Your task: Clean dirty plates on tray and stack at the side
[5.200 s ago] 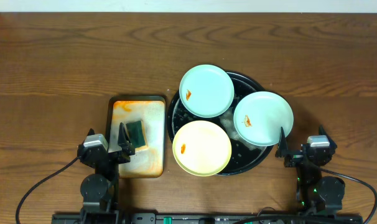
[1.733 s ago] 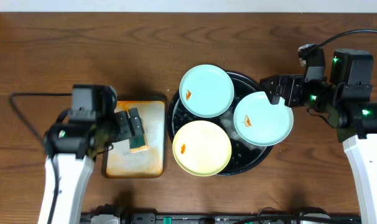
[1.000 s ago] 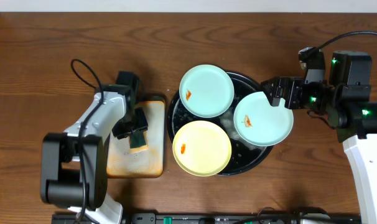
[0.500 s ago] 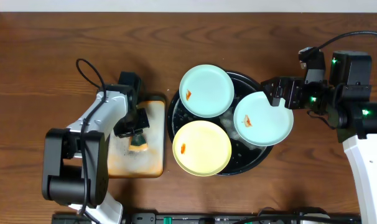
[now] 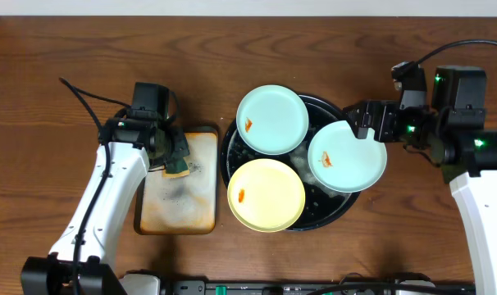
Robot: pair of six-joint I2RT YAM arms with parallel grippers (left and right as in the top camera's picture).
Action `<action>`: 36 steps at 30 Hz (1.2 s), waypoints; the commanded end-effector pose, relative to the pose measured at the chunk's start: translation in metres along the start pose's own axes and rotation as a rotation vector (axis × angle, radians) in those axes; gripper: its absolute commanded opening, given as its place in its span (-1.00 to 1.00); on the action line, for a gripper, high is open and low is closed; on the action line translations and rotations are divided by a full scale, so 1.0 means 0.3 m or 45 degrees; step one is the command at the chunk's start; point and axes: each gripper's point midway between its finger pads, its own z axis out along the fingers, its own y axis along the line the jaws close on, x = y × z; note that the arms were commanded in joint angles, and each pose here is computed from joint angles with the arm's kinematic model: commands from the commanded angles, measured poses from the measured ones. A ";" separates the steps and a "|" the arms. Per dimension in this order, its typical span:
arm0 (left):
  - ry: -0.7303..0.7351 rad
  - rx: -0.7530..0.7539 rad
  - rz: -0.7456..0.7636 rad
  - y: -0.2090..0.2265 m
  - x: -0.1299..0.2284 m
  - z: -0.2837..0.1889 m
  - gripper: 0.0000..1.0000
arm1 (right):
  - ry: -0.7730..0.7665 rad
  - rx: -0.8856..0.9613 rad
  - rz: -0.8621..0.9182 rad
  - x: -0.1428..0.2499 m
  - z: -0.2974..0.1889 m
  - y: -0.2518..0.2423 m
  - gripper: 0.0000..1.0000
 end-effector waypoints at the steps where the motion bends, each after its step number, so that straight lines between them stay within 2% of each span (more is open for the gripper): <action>1: -0.004 -0.007 0.020 0.000 -0.009 -0.004 -0.85 | 0.028 -0.007 0.012 0.001 0.020 0.008 0.99; 7: -0.008 -0.019 0.100 0.004 -0.016 0.043 -0.85 | 0.056 -0.024 -0.022 0.014 0.044 0.030 0.90; 15: 0.081 -0.037 0.103 0.009 0.015 0.201 -0.85 | 0.068 -0.016 -0.031 0.022 0.044 0.025 0.92; 21: 0.101 -0.044 0.103 0.008 0.014 0.247 -0.83 | 0.071 -0.013 -0.029 0.024 0.043 0.024 0.93; 22: 0.105 -0.046 0.103 0.009 0.016 0.246 -0.73 | 0.072 -0.013 -0.029 0.024 0.043 0.024 0.93; 23: 0.110 -0.048 0.102 0.010 0.020 0.243 -0.50 | 0.072 -0.013 -0.029 0.024 0.043 0.024 0.93; 24: 0.116 -0.050 0.102 0.012 0.024 0.237 -0.12 | 0.071 -0.013 -0.029 0.024 0.043 0.024 0.93; 25: 0.122 -0.052 0.102 0.013 0.027 0.228 0.17 | 0.071 -0.012 -0.029 0.024 0.043 0.024 0.93; 26: 0.127 -0.055 0.097 0.014 0.028 0.216 0.33 | 0.071 -0.013 -0.029 0.024 0.043 0.024 0.93; 33: 0.127 0.003 0.086 -0.013 0.025 0.120 0.36 | 0.071 -0.012 -0.029 0.024 0.043 0.024 0.93; 36: 0.170 -0.006 0.070 -0.005 0.054 0.120 0.25 | 0.071 -0.012 -0.029 0.024 0.043 0.024 0.93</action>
